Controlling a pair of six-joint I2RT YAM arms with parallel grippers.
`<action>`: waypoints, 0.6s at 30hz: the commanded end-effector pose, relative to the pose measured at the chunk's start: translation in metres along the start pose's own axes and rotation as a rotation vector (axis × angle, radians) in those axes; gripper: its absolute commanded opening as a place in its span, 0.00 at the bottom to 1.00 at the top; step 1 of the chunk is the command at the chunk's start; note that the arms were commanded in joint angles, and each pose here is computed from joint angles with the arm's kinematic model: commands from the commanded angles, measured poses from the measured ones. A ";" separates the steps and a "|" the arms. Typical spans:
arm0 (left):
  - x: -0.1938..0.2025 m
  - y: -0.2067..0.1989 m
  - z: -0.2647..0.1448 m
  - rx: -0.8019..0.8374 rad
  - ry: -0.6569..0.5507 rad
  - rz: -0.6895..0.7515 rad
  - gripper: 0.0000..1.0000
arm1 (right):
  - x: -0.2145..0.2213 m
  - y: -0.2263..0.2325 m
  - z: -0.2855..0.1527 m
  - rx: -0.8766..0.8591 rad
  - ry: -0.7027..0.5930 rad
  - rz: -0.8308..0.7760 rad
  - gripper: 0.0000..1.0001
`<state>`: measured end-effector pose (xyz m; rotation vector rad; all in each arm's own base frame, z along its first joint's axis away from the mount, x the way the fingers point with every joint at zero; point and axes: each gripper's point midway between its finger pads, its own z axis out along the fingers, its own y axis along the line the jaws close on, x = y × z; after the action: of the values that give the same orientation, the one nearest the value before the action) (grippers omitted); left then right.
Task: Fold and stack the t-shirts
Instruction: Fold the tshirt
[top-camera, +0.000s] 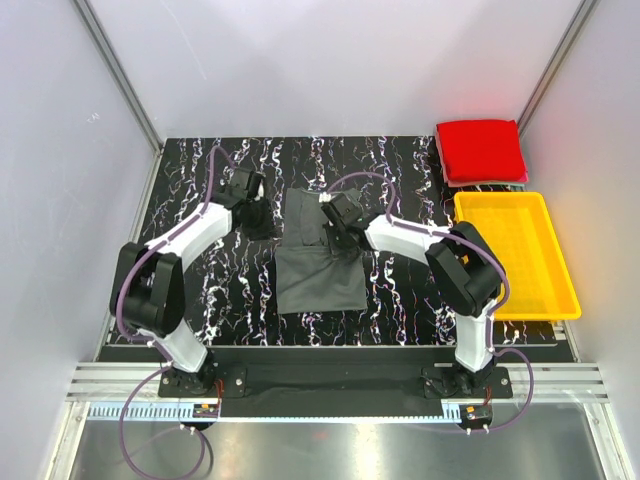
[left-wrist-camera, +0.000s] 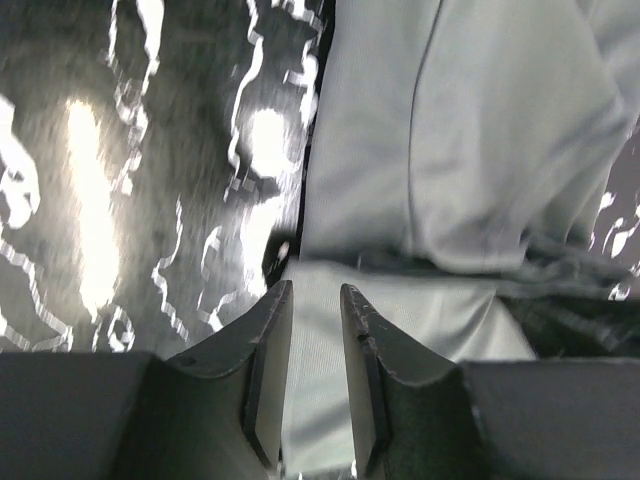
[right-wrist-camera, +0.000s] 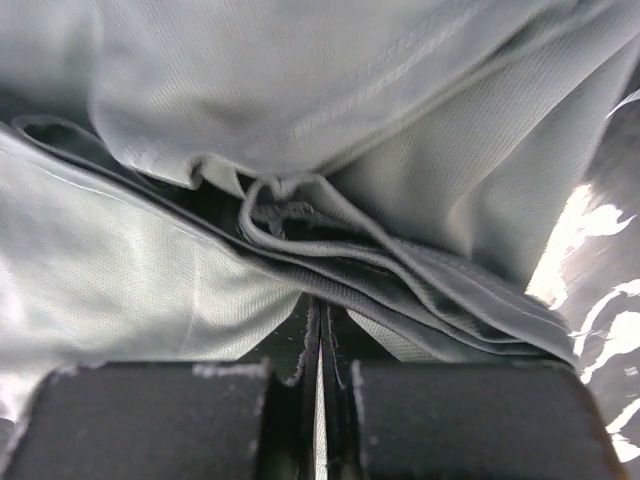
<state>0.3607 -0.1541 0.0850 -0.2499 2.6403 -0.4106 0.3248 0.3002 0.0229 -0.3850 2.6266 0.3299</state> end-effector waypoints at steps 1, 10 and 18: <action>-0.005 0.003 -0.020 -0.006 -0.064 0.007 0.31 | -0.043 -0.003 -0.012 0.022 -0.097 -0.029 0.00; 0.015 0.003 -0.008 0.028 -0.013 -0.010 0.32 | -0.044 -0.015 -0.005 0.024 -0.056 -0.045 0.00; 0.020 0.004 -0.006 0.038 -0.002 -0.006 0.34 | -0.057 -0.025 -0.001 -0.006 -0.088 -0.033 0.02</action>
<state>0.3309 -0.1468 0.0696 -0.2645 2.6813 -0.4083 0.3683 0.2843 0.0339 -0.3816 2.5856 0.3063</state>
